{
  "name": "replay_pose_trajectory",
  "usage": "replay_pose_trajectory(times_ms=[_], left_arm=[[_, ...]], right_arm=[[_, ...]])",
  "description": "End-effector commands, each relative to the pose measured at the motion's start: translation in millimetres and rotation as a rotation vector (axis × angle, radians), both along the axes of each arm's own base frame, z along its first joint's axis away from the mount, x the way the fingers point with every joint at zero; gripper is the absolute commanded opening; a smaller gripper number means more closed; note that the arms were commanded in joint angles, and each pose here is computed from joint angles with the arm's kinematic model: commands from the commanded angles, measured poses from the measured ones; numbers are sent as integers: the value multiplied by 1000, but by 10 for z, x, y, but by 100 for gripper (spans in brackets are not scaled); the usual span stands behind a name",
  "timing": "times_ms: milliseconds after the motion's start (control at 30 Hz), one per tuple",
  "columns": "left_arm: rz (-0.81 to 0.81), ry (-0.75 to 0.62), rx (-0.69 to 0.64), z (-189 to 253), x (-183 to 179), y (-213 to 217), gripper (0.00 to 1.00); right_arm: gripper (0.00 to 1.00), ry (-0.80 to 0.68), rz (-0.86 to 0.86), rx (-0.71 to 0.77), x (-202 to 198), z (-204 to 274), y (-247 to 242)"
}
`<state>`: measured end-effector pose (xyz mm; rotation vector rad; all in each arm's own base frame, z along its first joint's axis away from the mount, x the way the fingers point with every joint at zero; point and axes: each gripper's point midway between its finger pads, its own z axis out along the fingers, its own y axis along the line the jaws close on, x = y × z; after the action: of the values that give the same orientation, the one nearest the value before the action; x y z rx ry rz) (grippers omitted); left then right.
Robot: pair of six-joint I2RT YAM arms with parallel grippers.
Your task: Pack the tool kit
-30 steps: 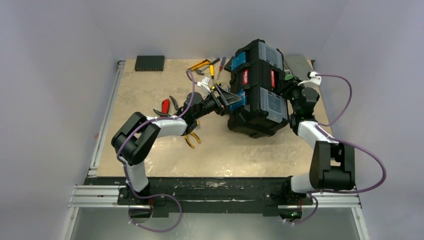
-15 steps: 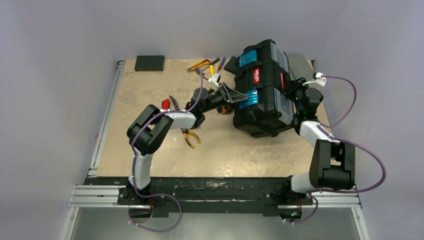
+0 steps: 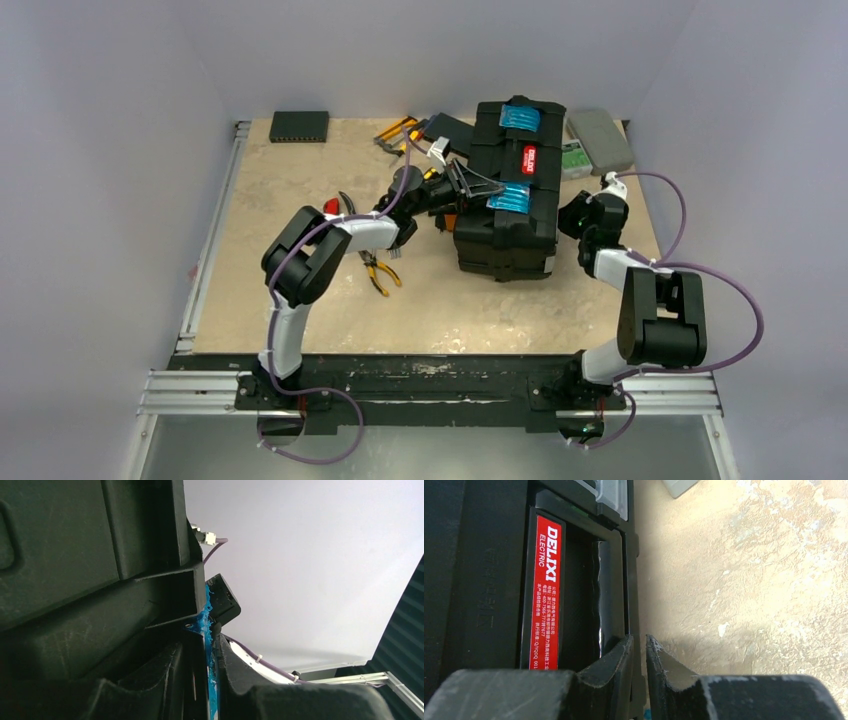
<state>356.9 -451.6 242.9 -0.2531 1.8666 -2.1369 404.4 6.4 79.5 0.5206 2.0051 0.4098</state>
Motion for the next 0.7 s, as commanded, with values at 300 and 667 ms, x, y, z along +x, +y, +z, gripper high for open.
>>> replay_pose_trajectory(times_ms=[300, 667], left_arm=[[-112, -343, -291, 635, -634, -315, 15], [-142, -333, -341, 878, -757, -327, 21]], right_arm=[[19, 351, 461, 285, -973, -449, 1226], [20, 349, 448, 270, -941, -360, 1202]])
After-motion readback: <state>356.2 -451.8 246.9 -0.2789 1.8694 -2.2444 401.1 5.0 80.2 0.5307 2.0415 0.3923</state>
